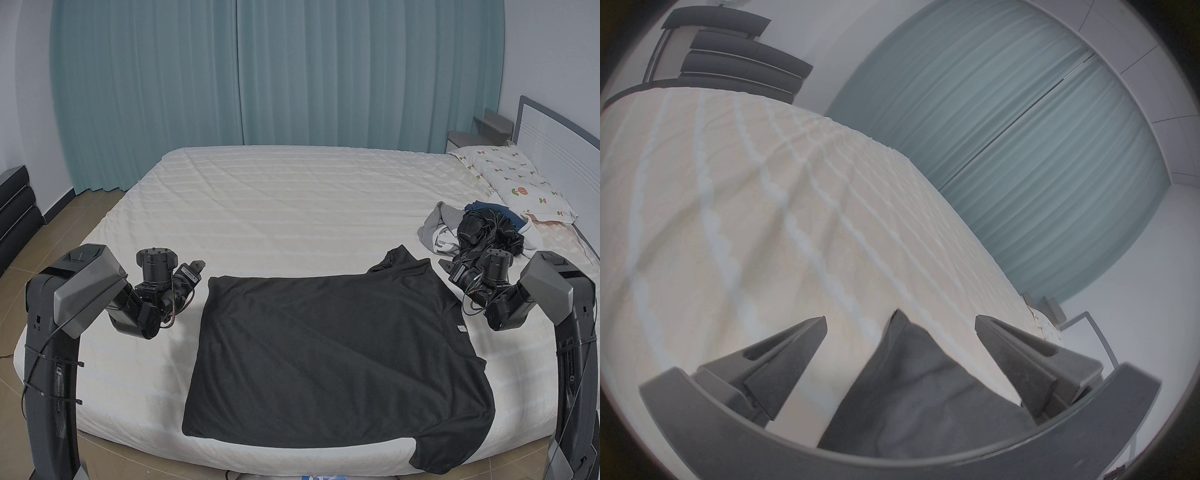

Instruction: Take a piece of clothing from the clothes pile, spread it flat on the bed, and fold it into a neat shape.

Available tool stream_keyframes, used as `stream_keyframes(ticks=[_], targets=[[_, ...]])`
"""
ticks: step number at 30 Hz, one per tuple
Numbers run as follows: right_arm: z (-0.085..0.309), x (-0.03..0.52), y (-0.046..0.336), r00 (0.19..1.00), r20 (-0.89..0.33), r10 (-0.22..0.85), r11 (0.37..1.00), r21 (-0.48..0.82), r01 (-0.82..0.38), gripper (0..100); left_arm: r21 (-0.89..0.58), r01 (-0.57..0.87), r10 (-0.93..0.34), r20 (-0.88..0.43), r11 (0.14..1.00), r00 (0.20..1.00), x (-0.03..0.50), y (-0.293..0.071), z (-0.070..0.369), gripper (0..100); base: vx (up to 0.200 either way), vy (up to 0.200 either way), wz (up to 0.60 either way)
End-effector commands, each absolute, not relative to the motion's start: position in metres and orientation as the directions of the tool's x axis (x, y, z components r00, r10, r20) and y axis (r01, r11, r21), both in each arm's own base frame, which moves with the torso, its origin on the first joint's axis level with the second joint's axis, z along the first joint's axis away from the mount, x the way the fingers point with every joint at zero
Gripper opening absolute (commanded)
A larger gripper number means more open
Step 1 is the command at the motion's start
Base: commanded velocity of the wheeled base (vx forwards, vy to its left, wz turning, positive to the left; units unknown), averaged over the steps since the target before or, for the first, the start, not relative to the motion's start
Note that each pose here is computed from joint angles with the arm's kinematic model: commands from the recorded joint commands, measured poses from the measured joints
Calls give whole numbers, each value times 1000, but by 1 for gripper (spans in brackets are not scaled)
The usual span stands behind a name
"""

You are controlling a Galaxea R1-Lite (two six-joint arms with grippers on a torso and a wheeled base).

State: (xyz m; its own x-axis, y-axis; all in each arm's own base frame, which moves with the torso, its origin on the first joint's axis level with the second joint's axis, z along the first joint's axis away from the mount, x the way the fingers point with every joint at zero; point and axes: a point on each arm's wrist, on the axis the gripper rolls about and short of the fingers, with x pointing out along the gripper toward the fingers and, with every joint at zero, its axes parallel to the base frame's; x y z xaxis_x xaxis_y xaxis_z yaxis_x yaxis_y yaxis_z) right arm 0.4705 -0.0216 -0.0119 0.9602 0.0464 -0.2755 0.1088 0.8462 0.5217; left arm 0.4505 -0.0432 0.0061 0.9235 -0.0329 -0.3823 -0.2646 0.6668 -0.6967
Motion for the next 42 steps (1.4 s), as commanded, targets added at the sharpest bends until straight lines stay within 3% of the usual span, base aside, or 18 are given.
stream_keyframes(ticks=[1, 9, 13, 20, 42], targets=[[53, 361, -16, 944, -316, 89, 838, 537, 101, 100, -704, -227, -104, -394, 673, 913, 359, -48, 38, 100, -200, 0, 0], [36, 281, -1, 876, -455, 158, 809, 568, 149, 100, -686, -217, -175, -454, 695, 874, 291, -62, 26, 100, -200, 0, 0], [30, 266, 0, 867, -465, 180, 788, 595, 155, 100, -670, -231, -195, -497, 705, 846, 271, -66, 19, 100, -100, 0, 0], [15, 257, 2, 830, -502, 242, 742, 647, 175, 100, -674, -267, -203, -532, 689, 822, 261, -67, 8, 100, 0, 0, 0], [10, 246, 4, 804, -536, 256, 742, 642, 192, 100, -709, -282, -306, -580, 647, 755, 243, -65, 4, 100, 0, -18, 0]])
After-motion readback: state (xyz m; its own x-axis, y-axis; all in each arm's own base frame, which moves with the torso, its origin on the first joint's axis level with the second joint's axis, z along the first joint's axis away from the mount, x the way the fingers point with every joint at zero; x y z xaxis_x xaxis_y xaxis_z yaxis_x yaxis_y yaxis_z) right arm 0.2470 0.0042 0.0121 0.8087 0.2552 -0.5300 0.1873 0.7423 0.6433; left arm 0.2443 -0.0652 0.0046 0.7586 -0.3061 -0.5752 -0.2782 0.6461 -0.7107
